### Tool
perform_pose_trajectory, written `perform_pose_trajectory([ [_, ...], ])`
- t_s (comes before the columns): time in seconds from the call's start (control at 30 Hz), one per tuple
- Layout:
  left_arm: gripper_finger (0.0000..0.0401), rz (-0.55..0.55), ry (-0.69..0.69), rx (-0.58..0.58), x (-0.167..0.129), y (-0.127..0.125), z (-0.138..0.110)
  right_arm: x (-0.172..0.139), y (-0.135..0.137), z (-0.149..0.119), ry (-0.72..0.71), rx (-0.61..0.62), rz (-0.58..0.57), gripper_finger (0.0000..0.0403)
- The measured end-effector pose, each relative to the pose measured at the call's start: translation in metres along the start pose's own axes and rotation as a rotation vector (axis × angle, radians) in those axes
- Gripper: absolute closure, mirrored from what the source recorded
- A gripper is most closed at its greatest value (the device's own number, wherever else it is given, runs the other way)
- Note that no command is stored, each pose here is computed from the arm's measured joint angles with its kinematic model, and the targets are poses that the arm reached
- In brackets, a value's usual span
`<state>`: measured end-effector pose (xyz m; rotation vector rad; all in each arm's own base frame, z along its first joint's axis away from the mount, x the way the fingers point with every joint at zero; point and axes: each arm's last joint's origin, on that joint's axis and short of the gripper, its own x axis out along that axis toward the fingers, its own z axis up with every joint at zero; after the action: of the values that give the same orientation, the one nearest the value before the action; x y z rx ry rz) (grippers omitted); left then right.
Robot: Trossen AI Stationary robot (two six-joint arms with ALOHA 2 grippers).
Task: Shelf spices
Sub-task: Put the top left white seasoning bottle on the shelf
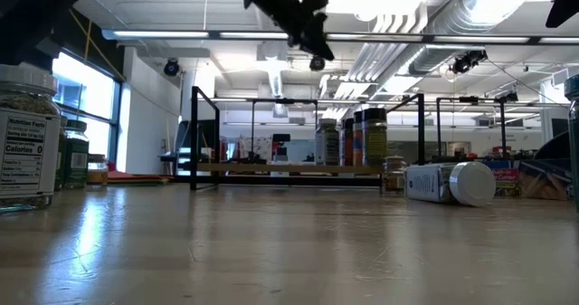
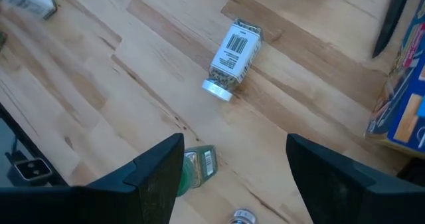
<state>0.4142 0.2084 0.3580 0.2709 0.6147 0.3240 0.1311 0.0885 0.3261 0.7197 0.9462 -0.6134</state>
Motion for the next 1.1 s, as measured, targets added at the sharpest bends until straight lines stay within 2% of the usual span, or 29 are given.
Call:
perform_pose_trajectory([
  [0.23,0.0392,-0.085,-0.001,-0.052,-0.033,-0.033,0.021,0.000,0.003,0.000,0.001,-0.138,0.028,0.0144],
  [0.47,0.0392,-0.346,0.063,-0.040,-0.047,-0.090,0.029,-0.004,-0.002,0.007,0.081,-0.234,0.087,0.0144],
  [0.53,0.0390,-0.391,0.077,-0.026,-0.048,-0.108,0.031,-0.007,-0.007,0.012,0.091,-0.259,0.103,0.0144],
  [0.6,0.0383,-0.401,0.105,-0.007,-0.050,-0.124,0.032,-0.010,-0.012,0.018,0.078,-0.282,0.119,0.0144],
  [0.67,0.0375,-0.327,0.157,-0.046,-0.048,-0.135,0.031,-0.013,-0.018,0.023,0.060,-0.297,0.132,0.0144],
  [0.77,0.0359,-0.193,0.238,-0.224,-0.036,-0.127,0.023,-0.017,-0.025,0.028,0.033,-0.298,0.145,0.0144],
  [0.83,0.0343,-0.140,0.263,-0.367,-0.025,-0.107,0.015,-0.019,-0.028,0.030,0.015,-0.296,0.149,0.0144],
  [0.93,0.0307,-0.119,0.286,-0.535,-0.011,-0.069,-0.001,-0.021,-0.031,0.031,0.004,-0.312,0.154,0.0144],
  [1.03,0.0259,-0.106,0.291,-0.625,-0.002,-0.030,-0.019,-0.021,-0.031,0.032,-0.009,-0.313,0.147,0.0144],
  [1.1,0.0225,-0.088,0.274,-0.615,0.006,-0.008,-0.029,-0.020,-0.031,0.032,-0.029,-0.297,0.135,0.0144],
])
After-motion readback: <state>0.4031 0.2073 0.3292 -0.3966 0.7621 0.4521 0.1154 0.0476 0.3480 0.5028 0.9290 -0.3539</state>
